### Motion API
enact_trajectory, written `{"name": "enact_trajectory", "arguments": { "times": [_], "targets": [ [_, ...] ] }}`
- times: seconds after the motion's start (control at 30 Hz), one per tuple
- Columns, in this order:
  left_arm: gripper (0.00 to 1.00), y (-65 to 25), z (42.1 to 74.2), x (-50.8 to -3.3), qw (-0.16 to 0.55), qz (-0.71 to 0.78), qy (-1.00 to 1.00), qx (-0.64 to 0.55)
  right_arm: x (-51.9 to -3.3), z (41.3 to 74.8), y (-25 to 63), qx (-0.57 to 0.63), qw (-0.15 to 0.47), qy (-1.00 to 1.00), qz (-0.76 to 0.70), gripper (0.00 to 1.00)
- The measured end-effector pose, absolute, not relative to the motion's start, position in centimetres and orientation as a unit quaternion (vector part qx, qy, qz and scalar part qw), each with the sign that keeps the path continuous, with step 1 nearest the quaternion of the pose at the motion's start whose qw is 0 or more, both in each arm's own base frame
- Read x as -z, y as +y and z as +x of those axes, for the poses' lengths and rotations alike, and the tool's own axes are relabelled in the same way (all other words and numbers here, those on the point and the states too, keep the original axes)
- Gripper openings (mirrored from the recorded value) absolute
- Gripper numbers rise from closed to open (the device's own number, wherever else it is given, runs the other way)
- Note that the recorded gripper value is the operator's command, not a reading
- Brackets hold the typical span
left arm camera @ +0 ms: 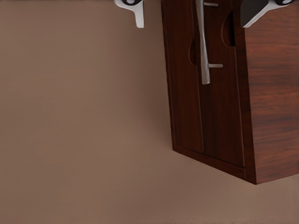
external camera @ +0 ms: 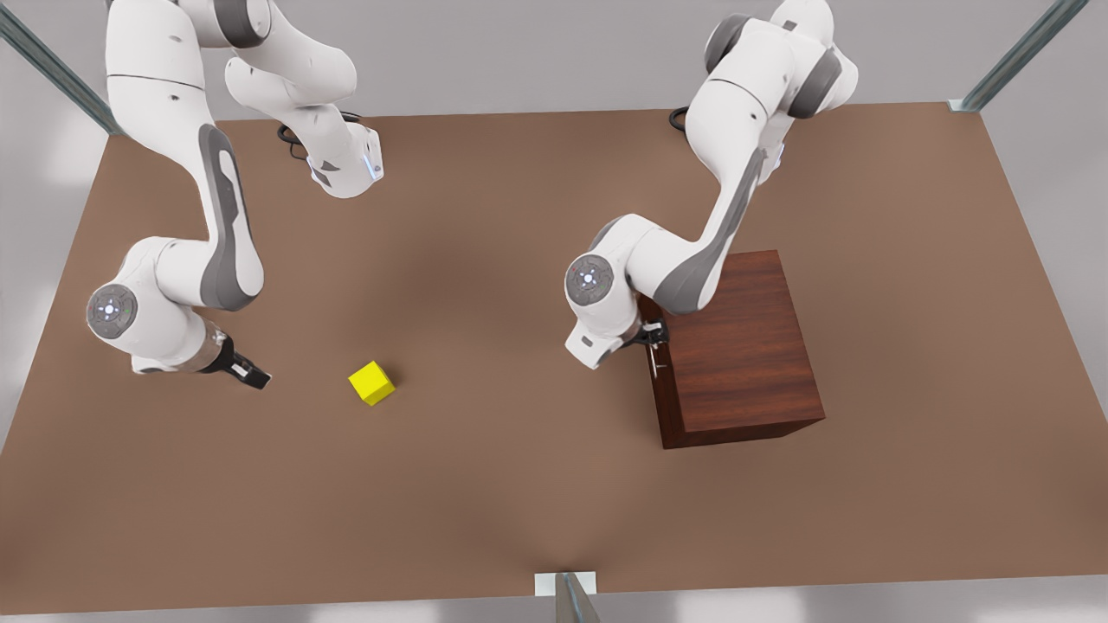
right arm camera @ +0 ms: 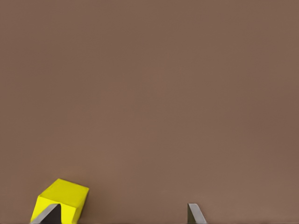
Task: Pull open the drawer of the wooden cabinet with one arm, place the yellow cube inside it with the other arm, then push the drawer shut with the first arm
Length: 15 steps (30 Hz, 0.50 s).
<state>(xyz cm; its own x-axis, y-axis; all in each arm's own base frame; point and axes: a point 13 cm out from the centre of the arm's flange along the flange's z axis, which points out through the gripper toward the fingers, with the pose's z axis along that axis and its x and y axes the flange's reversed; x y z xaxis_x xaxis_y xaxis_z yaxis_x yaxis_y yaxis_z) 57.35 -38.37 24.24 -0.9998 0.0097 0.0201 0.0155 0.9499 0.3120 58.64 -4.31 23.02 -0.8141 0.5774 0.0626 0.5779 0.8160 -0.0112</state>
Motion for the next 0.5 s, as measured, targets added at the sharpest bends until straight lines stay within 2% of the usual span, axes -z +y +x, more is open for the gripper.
{"name": "enact_trajectory", "arguments": {
  "times": [0.1,0.3,0.5],
  "targets": [
    [1.00,-37.7,57.3,-23.2,0.006,-0.009,-0.984,0.180,-21.0,58.5,-3.5,0.006,0.019,-0.950,-0.313,1.00],
    [1.00,-37.0,57.2,-21.8,0.006,-0.008,-0.979,0.201,-20.1,60.8,-0.7,0.014,-0.010,-0.947,-0.321,1.00],
    [1.00,-37.6,56.0,-18.9,0.019,-0.013,-0.976,0.216,-17.3,61.4,2.8,0.009,-0.004,-0.946,-0.324,1.00]
  ]
}}
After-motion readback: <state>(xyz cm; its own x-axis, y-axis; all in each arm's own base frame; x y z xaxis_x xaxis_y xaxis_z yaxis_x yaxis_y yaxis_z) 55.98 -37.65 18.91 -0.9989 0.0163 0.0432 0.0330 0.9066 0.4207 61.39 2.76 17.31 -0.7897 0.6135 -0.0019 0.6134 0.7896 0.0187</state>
